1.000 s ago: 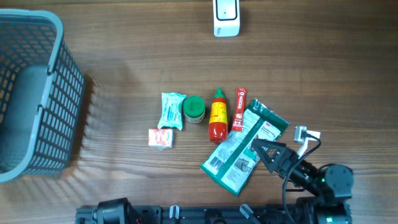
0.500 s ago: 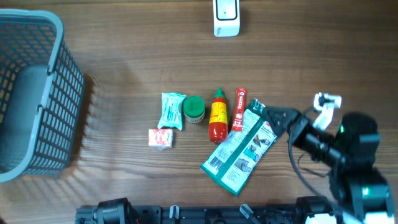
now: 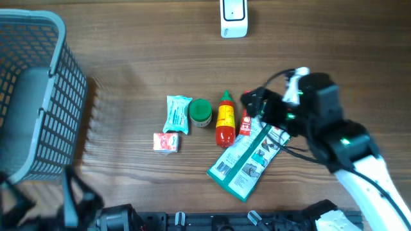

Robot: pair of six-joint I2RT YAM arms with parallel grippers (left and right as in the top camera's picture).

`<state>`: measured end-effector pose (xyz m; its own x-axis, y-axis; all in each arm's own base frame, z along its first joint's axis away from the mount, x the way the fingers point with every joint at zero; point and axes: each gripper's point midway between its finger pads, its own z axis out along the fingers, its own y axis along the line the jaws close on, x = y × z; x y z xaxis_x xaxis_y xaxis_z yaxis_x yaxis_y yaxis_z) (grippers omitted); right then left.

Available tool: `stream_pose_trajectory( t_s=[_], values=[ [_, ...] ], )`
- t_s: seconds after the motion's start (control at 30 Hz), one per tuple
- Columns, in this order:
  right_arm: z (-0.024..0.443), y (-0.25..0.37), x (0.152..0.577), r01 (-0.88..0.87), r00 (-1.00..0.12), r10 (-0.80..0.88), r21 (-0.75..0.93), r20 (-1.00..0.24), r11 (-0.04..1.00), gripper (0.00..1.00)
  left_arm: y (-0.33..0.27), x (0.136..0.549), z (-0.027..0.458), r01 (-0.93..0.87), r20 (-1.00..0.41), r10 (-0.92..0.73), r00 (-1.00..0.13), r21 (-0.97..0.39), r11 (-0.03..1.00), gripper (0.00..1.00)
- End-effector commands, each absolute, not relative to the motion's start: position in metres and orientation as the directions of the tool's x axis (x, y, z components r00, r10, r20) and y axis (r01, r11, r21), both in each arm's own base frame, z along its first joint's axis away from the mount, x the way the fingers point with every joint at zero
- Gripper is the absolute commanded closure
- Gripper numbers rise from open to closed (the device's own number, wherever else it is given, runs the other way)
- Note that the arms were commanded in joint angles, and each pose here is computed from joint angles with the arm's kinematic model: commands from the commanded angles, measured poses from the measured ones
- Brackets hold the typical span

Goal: Scan the item barcode
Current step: 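Reach the right gripper to the green-capped jar and grasp it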

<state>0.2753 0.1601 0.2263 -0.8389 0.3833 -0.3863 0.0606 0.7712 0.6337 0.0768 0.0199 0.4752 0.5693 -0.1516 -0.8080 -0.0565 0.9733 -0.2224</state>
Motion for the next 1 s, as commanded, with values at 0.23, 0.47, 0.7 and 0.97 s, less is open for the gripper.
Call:
stream_pose_trajectory(
  t_s=[0.23,0.47,0.7,0.97],
  values=[
    [0.179,0.192,0.309,0.101,-0.884,0.350,0.602,-0.312,0.792,0.00,0.024,0.132,0.415,0.006,-0.831,-0.345,0.435,-0.381,0.925,0.00],
    [0.184,0.203,0.326,0.087,-0.900,0.301,0.547,-0.314,0.832,0.01,0.022,0.150,0.372,-0.039,-0.886,-0.370,0.278,-0.396,0.918,0.00],
    [0.190,0.241,0.335,0.056,-0.905,0.206,0.375,-0.373,0.925,0.01,0.002,0.175,0.335,0.054,-0.907,-0.393,0.151,-0.389,0.920,0.00],
    [0.130,0.271,0.351,0.083,-0.936,0.185,0.324,-0.300,0.942,0.01,-0.010,0.202,0.268,0.059,-0.913,-0.408,-0.029,-0.409,0.911,0.00]
  ],
)
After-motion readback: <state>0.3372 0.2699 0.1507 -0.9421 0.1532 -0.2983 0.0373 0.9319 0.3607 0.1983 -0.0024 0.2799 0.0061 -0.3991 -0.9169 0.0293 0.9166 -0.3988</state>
